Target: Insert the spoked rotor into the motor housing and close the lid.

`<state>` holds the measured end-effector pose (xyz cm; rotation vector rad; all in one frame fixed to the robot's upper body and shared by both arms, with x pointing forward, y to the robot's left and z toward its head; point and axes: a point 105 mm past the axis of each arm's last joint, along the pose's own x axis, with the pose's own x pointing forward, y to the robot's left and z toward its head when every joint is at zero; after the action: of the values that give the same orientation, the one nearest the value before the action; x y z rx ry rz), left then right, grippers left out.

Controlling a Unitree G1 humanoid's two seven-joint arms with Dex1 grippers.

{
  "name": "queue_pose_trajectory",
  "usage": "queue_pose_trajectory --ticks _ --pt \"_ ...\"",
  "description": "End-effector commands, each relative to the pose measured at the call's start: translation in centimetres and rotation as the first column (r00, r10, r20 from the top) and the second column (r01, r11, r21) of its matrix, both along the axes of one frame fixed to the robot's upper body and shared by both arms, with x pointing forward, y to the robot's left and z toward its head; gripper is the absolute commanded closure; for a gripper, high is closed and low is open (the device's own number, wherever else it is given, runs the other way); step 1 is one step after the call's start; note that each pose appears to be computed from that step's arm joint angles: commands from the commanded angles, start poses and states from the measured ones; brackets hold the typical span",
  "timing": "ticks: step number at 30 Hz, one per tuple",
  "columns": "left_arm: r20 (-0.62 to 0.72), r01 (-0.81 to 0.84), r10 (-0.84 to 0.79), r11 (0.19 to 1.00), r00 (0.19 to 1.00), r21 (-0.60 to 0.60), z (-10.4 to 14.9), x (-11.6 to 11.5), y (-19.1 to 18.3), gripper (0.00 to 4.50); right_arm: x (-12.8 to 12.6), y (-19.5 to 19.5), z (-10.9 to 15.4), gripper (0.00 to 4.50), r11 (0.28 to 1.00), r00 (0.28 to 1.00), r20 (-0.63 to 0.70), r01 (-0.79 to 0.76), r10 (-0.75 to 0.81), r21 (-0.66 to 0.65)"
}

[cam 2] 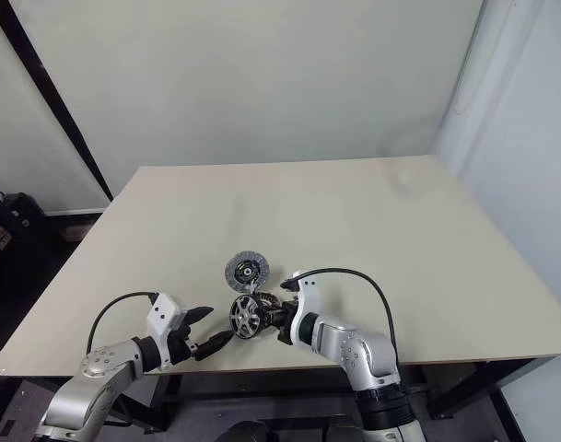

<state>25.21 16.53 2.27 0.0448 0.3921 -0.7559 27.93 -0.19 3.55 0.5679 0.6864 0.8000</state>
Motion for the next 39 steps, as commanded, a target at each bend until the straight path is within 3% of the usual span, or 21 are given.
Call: queue_pose_trajectory --ticks 1,5,18,27,39 --pt "0.051 0.001 -0.001 1.0 0.999 -0.006 1.2 0.6 0.1 0.0 0.2 0.6 2.3 4.09 0.992 1.0 -0.009 -0.009 0.01 0.123" --pt "0.051 0.0 0.001 1.0 0.999 -0.008 1.2 0.5 0.1 0.0 0.7 0.6 3.1 4.09 0.983 0.999 -0.036 0.033 -0.027 0.18" --pt "0.051 0.0 0.001 1.0 0.999 -0.009 1.2 0.5 0.0 0.0 1.3 0.2 2.4 4.09 0.986 0.994 -0.052 0.098 -0.092 0.137" --pt "0.05 -0.001 0.001 1.0 0.999 -0.006 1.1 0.5 0.0 0.0 0.3 1.6 3.9 4.09 0.966 0.995 -0.105 0.025 0.002 0.256" --pt "0.043 -0.003 0.003 1.0 0.999 -0.005 0.9 0.5 0.1 0.0 1.4 0.9 3.3 4.09 0.979 0.994 -0.076 0.088 -0.076 0.185"
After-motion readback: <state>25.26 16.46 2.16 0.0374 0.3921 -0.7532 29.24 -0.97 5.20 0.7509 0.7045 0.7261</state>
